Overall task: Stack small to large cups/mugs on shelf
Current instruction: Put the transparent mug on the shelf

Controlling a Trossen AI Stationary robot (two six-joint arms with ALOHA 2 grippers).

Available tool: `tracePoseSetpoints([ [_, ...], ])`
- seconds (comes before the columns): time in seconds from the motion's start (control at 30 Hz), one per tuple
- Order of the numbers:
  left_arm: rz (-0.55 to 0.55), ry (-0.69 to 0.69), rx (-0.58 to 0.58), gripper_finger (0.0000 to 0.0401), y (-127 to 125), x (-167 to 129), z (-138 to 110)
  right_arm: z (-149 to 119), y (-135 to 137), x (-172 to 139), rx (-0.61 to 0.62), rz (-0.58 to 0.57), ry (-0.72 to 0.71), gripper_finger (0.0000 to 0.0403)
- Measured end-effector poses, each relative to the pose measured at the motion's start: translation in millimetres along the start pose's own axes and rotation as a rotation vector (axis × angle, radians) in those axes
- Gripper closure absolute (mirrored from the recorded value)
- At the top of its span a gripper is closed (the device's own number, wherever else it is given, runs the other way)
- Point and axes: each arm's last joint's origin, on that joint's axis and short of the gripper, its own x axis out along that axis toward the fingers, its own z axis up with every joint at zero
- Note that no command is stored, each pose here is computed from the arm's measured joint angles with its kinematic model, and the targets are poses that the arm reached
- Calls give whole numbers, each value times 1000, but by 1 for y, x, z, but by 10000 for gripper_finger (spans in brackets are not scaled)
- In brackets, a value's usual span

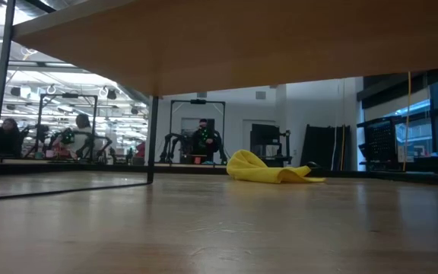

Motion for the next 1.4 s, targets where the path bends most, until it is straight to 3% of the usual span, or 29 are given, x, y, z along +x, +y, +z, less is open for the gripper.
tracePoseSetpoints([
  [0.57, 1, 1, -3, 307, 0, 0, 0, 6, -9, 21, -2, -51, -89, 400],
  [0.87, 2, 1, -2, 307, 0, 0, 0, 19, -16, -4, 19, 96, -160, 399],
  [1.13, 6, 16, -25, 307, 1, 0, -3, 20, -27, -17, 2, 43, -13, 399],
  [1.4, 6, 17, -18, 307, 1, 0, -3, 38, -42, -43, 30, 179, -48, 370],
])
